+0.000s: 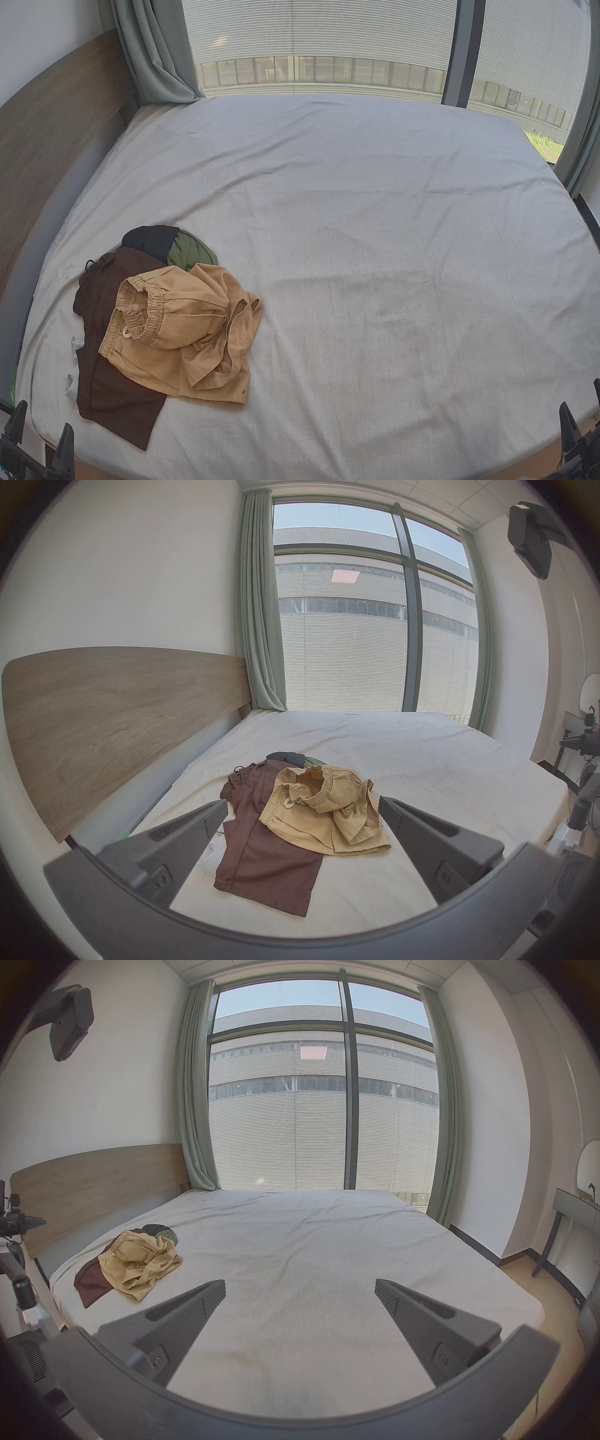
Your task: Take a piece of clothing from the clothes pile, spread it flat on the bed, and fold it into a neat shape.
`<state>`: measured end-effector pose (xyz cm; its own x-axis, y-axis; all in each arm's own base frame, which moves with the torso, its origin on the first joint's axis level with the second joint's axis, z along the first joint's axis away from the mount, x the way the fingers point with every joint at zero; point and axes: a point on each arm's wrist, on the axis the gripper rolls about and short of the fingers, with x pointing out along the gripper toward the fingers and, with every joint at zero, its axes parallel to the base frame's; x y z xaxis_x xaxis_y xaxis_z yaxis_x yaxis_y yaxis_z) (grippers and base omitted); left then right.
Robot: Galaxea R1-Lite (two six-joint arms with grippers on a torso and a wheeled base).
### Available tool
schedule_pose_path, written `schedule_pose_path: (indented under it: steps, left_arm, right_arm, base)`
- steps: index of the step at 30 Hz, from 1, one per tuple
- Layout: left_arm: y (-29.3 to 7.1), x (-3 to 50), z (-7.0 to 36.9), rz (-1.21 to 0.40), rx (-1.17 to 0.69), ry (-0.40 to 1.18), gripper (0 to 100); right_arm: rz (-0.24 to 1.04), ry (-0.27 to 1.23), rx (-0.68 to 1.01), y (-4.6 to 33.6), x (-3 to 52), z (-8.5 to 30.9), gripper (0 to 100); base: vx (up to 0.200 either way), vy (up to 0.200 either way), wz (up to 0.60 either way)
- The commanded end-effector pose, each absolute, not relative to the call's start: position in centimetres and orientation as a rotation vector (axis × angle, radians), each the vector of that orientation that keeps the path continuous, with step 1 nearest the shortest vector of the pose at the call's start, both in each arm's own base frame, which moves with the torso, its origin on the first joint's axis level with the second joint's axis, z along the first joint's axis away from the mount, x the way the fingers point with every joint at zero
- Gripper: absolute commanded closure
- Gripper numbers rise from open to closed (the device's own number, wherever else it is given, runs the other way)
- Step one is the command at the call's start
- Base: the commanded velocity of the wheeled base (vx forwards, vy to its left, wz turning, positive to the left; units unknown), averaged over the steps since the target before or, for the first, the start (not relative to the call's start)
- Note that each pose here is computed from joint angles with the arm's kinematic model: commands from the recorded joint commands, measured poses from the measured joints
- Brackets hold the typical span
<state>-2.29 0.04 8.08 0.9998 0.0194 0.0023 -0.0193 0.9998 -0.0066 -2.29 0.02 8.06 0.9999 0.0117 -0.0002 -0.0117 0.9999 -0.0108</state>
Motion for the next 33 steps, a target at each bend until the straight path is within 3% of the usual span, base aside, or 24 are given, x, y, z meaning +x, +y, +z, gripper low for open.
schedule_pose_path:
  steps: [1, 33]
  left_arm:
    - [0.04, -2.28, 7.58, 0.02, -0.009, -0.003, 0]
    - [0.07, -2.29, 8.04, 0.035, -0.031, -0.048, 0]
  right_arm:
    - [0.015, 0.003, -0.012, 0.02, -2.27, 7.54, 0]
    - [0.014, 0.003, -0.012, 0.02, -2.27, 7.54, 0]
  base:
    - [0.0, 0.0, 0.0]
    - [0.0, 0.0, 0.0]
